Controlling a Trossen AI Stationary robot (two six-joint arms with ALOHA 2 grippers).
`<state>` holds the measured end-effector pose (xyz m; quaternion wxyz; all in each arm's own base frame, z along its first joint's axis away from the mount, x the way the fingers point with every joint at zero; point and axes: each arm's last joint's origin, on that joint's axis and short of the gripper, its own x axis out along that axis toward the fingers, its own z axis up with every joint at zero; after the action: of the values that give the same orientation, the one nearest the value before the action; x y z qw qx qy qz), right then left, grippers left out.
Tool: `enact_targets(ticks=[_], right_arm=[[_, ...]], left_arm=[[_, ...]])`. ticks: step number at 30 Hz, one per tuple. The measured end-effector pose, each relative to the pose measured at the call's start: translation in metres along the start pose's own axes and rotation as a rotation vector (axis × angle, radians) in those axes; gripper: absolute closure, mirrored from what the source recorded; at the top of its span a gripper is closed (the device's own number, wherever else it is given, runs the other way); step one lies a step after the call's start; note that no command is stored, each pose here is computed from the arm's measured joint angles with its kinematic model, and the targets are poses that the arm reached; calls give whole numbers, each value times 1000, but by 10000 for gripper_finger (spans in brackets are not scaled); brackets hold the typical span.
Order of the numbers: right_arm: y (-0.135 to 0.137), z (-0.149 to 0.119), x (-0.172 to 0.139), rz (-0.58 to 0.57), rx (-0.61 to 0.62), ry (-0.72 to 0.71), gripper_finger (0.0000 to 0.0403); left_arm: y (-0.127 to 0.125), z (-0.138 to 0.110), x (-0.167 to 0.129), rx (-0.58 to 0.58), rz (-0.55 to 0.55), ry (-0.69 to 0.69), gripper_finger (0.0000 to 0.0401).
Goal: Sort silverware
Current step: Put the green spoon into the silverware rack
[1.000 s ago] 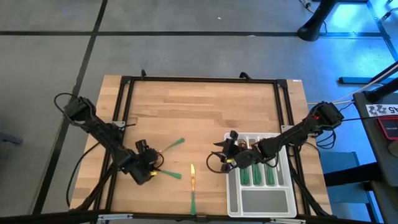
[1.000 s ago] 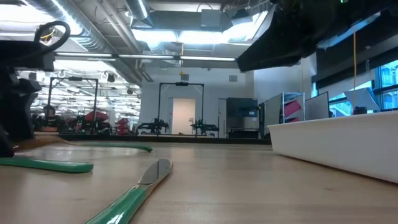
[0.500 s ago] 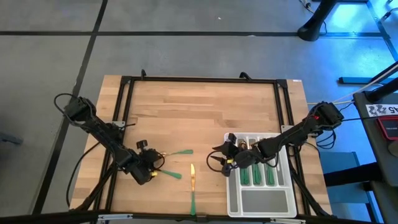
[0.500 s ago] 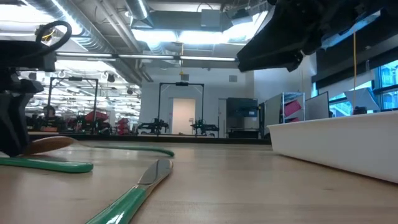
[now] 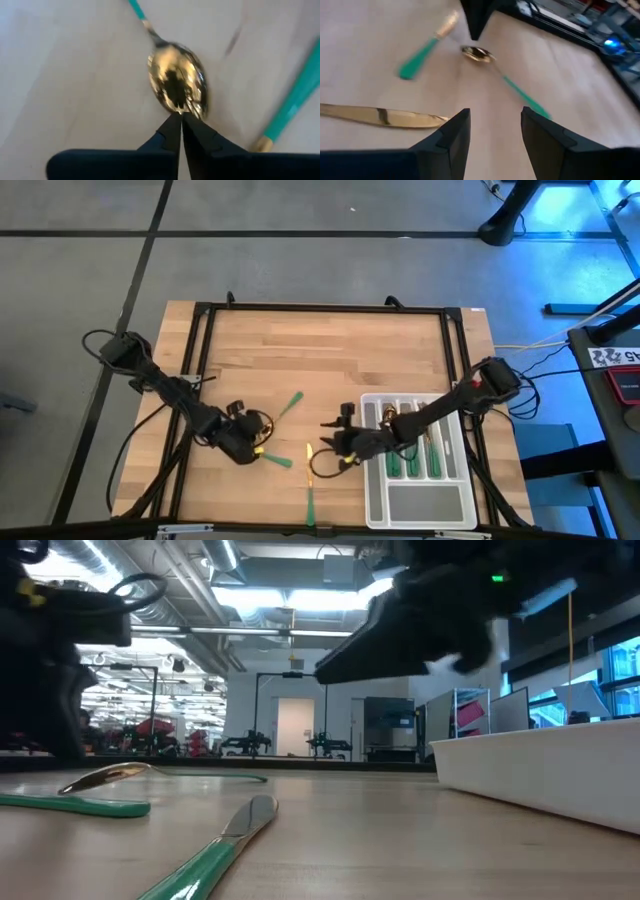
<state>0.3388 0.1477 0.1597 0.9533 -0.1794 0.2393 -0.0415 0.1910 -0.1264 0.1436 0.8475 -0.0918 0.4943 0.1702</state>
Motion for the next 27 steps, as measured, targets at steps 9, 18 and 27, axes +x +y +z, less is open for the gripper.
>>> enact_targets(ticks=[9,18,27], right_arm=[[-7,9,7,-46,8,96,230],[-6,1,6,-39,59,165,230],[-6,-6,4,-25,112,231,230]], left_arm=[[11,22,-1,-219,-24,-58,265],[15,37,17,-229,-22,-79,145],[14,29,33,-130,-11,46,183]])
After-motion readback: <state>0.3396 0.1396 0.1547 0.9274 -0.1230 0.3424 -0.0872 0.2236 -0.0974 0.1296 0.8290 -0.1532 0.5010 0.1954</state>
